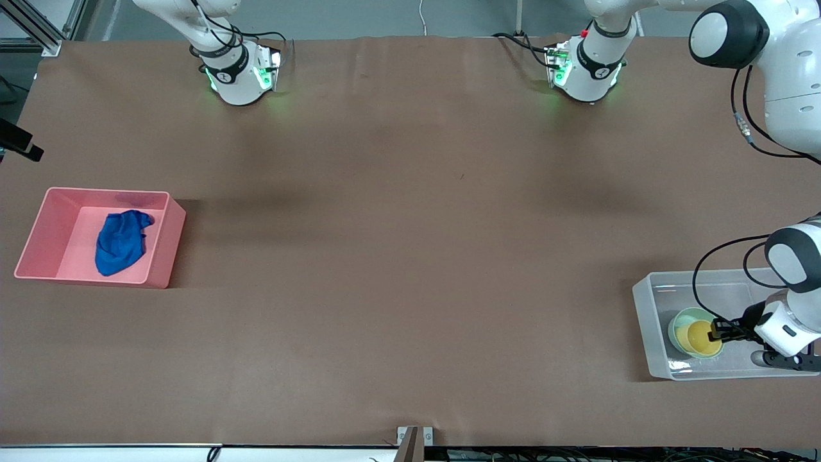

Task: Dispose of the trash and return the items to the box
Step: 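Carry the yellow cup with the left gripper into the green bowl, then open the left gripper and lift it away from the cup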

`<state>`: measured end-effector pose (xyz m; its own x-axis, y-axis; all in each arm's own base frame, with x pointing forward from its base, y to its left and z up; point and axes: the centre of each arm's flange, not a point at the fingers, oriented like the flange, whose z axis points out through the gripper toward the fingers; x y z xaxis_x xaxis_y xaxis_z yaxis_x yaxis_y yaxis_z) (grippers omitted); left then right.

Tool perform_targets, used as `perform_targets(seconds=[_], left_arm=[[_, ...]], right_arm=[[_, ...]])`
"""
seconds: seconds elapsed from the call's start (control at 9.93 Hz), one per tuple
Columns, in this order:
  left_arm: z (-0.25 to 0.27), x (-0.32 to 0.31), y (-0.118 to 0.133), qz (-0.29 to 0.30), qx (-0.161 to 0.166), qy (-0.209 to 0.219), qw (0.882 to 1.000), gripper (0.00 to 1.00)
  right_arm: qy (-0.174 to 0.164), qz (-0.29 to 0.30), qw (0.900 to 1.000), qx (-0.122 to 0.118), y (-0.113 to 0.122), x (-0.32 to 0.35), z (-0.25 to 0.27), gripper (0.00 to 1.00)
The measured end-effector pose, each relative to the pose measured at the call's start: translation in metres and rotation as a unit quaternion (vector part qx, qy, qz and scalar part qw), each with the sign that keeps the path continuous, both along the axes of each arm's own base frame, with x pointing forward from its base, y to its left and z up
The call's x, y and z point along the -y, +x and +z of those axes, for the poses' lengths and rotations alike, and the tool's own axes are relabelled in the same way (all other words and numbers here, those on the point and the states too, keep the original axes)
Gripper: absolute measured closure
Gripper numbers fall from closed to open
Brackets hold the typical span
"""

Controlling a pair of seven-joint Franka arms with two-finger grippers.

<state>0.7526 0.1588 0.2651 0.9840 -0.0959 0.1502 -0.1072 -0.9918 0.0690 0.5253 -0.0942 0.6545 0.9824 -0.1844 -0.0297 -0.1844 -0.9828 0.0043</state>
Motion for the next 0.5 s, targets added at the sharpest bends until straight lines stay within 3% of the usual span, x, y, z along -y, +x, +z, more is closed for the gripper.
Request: perform_targets(seconds=[0.3,0.4,0.5], left_arm=[[0.046,0.011,0.001,-0.009,0.011,0.001,1.0,0.17],[0.073,0.021,0.001,-0.017,0.019,0.0,1.0,0.07],[0.103,0.036,0.001,-0.028,0.029,0.0,0.999,0.04]], right_arm=[[0.0,0.0,1.0,0.0,0.0,0.0,0.0,0.0],[0.0,0.0,1.0,0.0,0.0,0.0,0.0,0.0],[0.0,0.0,1.0,0.0,0.0,0.0,0.0,0.0]])
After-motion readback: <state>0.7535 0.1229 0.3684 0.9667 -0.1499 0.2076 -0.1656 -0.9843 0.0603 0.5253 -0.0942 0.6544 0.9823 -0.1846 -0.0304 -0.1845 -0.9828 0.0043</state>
